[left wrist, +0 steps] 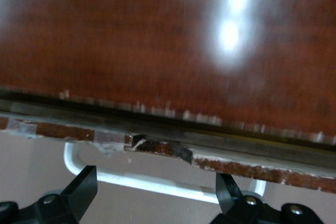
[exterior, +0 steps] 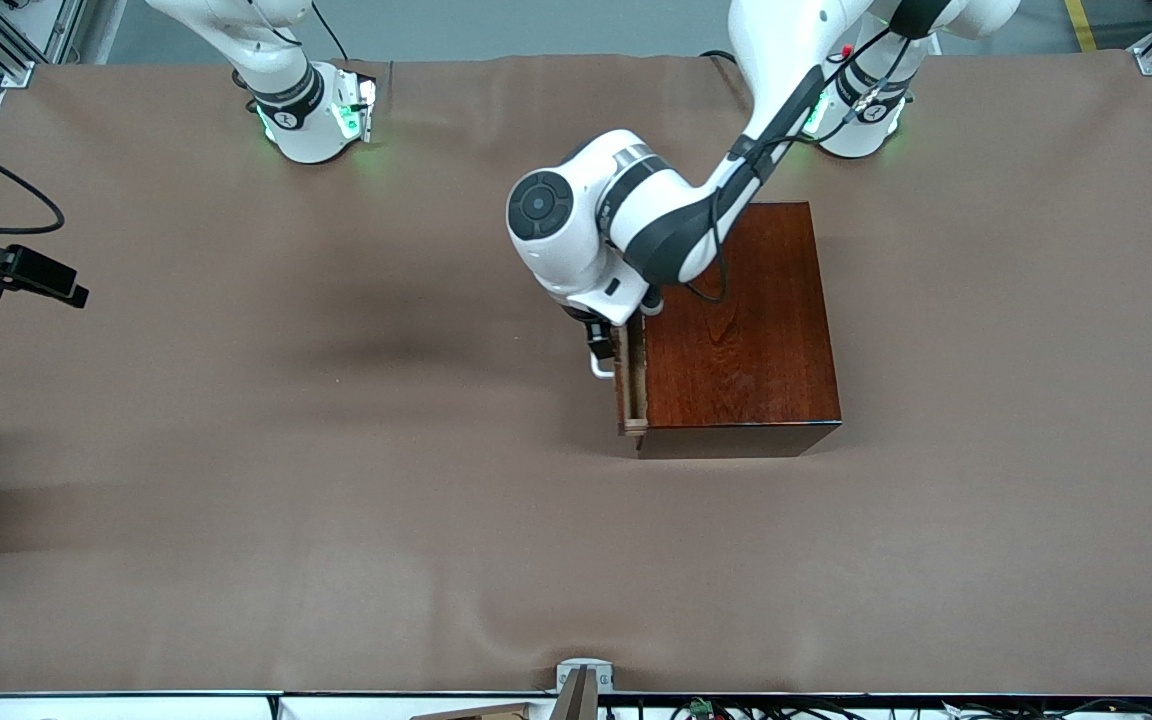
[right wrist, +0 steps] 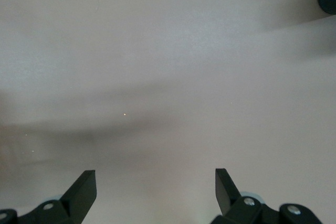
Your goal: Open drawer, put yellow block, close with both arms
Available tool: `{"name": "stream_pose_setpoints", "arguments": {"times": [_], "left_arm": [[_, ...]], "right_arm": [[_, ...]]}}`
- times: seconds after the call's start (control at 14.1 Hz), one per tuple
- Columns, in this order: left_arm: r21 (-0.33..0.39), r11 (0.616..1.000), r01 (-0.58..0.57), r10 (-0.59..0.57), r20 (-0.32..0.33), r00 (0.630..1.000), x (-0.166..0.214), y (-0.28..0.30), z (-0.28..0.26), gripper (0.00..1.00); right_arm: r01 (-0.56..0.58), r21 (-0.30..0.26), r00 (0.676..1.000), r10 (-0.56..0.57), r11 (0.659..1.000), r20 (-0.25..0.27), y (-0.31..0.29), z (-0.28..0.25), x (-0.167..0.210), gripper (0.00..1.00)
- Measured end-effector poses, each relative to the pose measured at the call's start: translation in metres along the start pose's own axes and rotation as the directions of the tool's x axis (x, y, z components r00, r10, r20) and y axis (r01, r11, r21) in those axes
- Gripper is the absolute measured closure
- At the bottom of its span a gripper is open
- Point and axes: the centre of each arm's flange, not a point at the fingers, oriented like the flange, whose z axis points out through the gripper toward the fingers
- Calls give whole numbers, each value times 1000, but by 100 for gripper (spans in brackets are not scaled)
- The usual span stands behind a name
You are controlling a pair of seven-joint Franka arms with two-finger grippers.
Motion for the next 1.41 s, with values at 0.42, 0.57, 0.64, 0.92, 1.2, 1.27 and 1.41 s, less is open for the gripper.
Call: {"name": "stream_pose_setpoints", "arguments": {"times": [0.42, 0.57, 0.64, 0.92, 1.2, 1.27, 1.41], "left_arm": [[22, 1000, -7, 8, -58, 998, 3, -7, 7, 0], [29, 999, -13, 15, -70, 997, 2, -11, 8, 0], [35, 999, -18, 20, -83, 996, 2, -15, 9, 0], [56, 998, -23, 30, -128, 991, 2, -25, 13, 0], [56, 998, -22, 29, -128, 991, 2, -25, 12, 0], [56, 998, -22, 29, -128, 991, 3, -25, 11, 0], [48, 999, -10, 16, -119, 993, 9, -20, -6, 0]], "right_arm": [[-1, 0, 1000, 1, 1000, 0, 1, 0, 0, 0], [-1, -1, 1000, 1, 1000, 0, 1, 0, 0, 0], [-2, -1, 1000, 2, 1000, 0, 1, 0, 0, 0], [-1, -1, 1000, 1, 1000, 0, 0, 0, 0, 0], [17, -16, 1000, -17, 1000, 0, -10, 0, -1, 0], [16, -19, 1000, -16, 1000, 0, -10, 0, -1, 0], [8, -21, 1000, -8, 1000, 0, -6, 0, 0, 0]]}}
